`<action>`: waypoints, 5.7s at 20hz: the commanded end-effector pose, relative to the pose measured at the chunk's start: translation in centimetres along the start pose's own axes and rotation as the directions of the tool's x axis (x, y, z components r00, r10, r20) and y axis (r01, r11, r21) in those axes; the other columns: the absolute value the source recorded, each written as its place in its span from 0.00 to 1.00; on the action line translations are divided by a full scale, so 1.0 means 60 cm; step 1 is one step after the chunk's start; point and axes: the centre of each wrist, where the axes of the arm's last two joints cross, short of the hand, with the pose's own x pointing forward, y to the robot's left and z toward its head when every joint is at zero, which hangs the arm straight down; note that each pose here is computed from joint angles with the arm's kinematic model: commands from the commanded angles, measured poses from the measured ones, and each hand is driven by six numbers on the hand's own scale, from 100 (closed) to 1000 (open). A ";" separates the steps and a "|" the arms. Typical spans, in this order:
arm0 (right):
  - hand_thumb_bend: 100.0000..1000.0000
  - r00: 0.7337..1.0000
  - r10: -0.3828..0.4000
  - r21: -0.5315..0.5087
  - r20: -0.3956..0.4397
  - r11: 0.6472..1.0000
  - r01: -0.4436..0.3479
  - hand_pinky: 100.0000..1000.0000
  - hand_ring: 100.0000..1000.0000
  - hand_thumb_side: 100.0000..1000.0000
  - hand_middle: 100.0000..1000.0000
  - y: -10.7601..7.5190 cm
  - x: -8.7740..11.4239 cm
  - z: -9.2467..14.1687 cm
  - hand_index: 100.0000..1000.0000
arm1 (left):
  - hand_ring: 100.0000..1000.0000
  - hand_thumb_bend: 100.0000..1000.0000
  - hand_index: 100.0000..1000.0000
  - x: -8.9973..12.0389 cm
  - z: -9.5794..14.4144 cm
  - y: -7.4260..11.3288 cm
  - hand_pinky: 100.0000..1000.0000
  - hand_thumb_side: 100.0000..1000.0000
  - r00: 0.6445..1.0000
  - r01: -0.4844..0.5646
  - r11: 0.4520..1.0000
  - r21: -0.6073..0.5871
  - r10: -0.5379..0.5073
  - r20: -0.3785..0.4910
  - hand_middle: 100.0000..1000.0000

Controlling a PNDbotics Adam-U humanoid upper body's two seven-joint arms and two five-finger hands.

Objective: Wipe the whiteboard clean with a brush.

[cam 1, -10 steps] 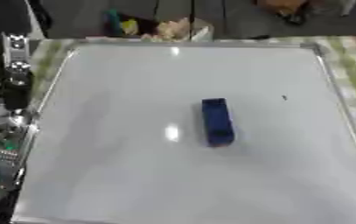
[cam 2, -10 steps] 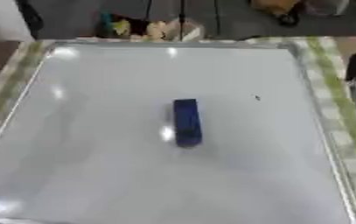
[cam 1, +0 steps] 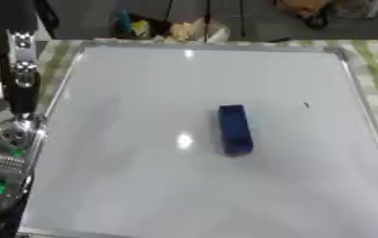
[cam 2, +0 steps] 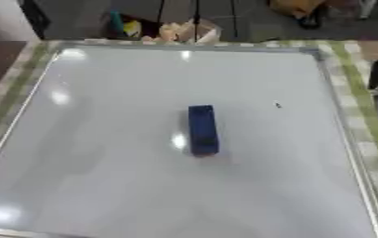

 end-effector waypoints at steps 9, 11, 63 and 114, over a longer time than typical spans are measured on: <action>0.00 0.986 0.112 0.154 0.125 0.979 -0.130 0.78 0.84 1.00 0.84 -0.034 0.031 -0.045 0.87 | 0.91 0.22 0.98 0.012 -0.011 -0.003 0.86 1.00 0.999 -0.020 1.000 -0.023 0.021 0.036 0.91; 0.00 0.984 0.112 0.190 0.135 0.972 -0.136 0.78 0.84 1.00 0.85 -0.032 0.039 -0.051 0.87 | 0.91 0.22 0.98 0.013 -0.012 -0.004 0.86 1.00 0.999 -0.024 0.999 -0.026 0.025 0.036 0.91; 0.39 1.000 0.017 0.710 0.003 0.704 -0.014 0.82 0.89 1.00 0.83 0.074 0.168 -0.205 0.90 | 0.91 0.20 0.97 0.022 -0.015 -0.019 0.85 1.00 0.996 -0.078 0.995 -0.054 0.080 0.033 0.90; 0.27 0.982 0.169 0.875 0.080 0.460 -0.150 0.61 0.71 1.00 0.55 0.212 0.179 -0.174 0.77 | 0.90 0.20 0.95 0.024 -0.014 -0.024 0.84 1.00 0.994 -0.104 0.994 -0.031 0.105 0.037 0.88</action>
